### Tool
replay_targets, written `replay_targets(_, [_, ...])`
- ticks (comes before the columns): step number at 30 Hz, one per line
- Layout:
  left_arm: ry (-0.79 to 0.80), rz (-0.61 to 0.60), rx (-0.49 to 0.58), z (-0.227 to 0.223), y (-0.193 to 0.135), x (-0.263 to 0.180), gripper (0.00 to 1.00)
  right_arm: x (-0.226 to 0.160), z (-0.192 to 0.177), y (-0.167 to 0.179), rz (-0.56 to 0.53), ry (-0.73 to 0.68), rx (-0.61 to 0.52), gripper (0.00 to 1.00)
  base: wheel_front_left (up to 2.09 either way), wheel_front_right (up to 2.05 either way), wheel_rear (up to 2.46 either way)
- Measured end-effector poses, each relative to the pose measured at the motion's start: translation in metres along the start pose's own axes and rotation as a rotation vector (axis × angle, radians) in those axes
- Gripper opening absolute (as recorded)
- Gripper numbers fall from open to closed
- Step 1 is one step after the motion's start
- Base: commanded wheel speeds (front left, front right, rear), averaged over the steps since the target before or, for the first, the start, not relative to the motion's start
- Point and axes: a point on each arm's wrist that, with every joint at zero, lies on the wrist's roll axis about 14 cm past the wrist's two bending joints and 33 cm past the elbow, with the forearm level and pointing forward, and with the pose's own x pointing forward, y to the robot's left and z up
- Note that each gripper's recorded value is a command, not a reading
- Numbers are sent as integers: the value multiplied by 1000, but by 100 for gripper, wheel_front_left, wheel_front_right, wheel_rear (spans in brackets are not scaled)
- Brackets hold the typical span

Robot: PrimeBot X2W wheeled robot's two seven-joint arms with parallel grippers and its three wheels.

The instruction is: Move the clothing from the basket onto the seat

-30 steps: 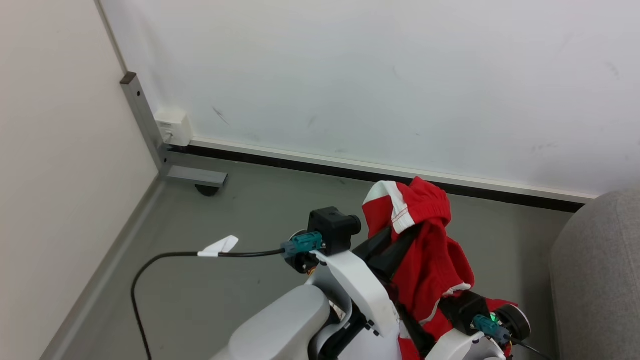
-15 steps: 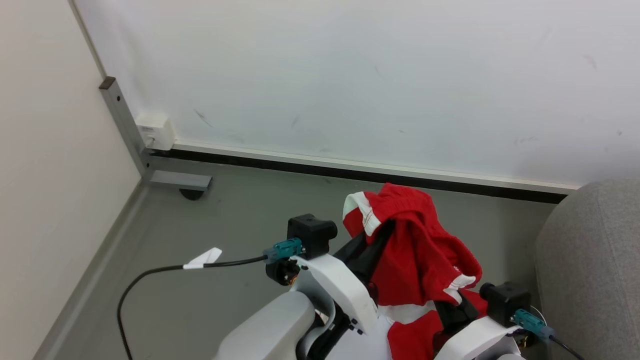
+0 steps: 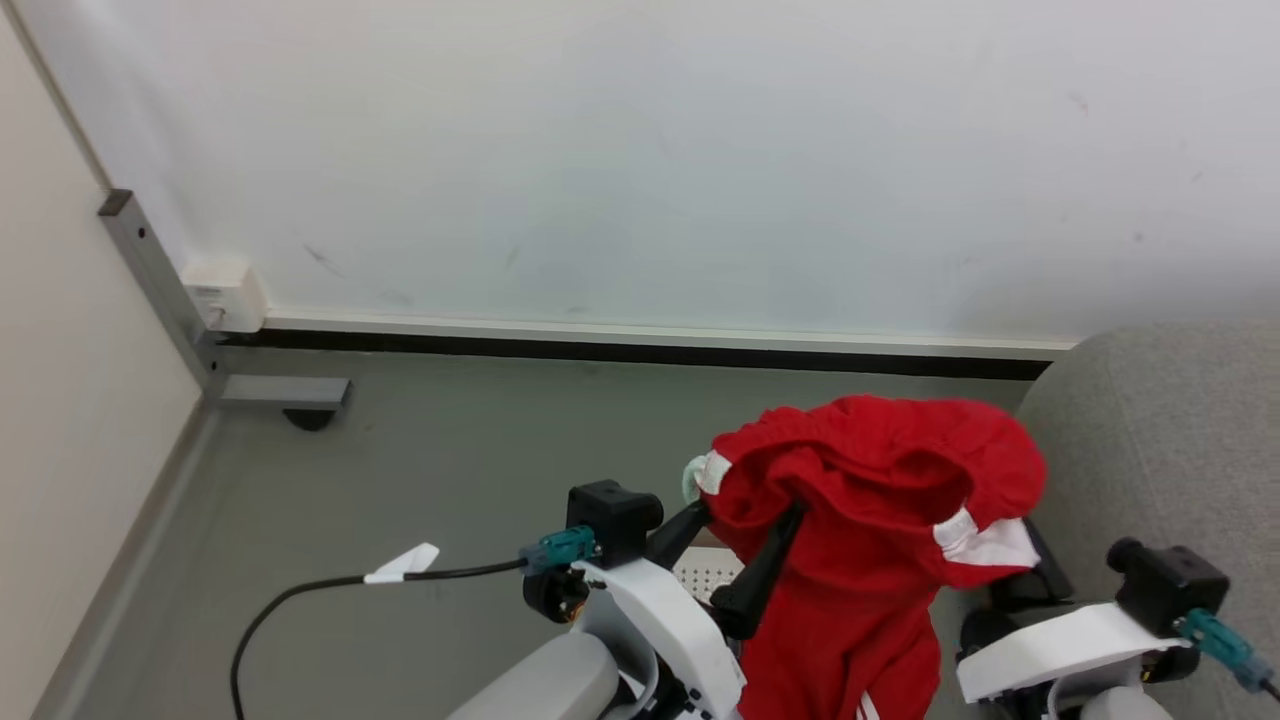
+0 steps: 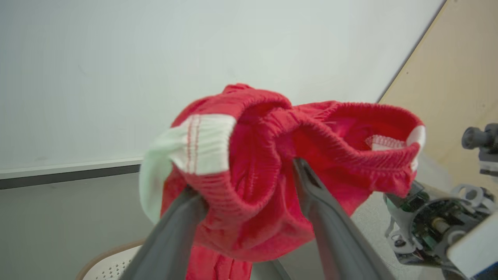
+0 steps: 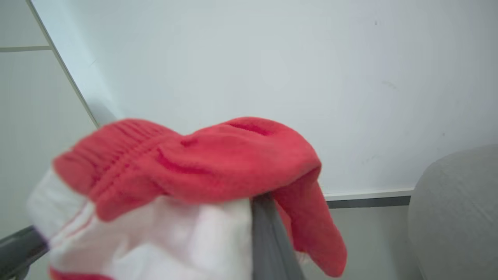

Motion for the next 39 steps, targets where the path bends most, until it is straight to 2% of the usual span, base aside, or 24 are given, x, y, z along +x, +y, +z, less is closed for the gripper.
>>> replay_targets(10, [30, -131, -2, -17, -38, 15, 100, -40, 54, -72, -180, -126, -79, 0, 0, 0, 0])
replay_targets(17, [36, -258, 7, -26, -73, 27, 100, -82, 81, -106, -300, -195, -119, 0, 0, 0, 0])
replay_targets(28, [45, -389, 74, -39, -108, 42, 100, -138, 103, -137, -453, -250, -169, 0, 0, 0, 0])
replay_targets(39, [40, -387, 112, -44, -104, 45, 100, -143, 115, -142, -472, -285, -180, 0, 0, 0, 0])
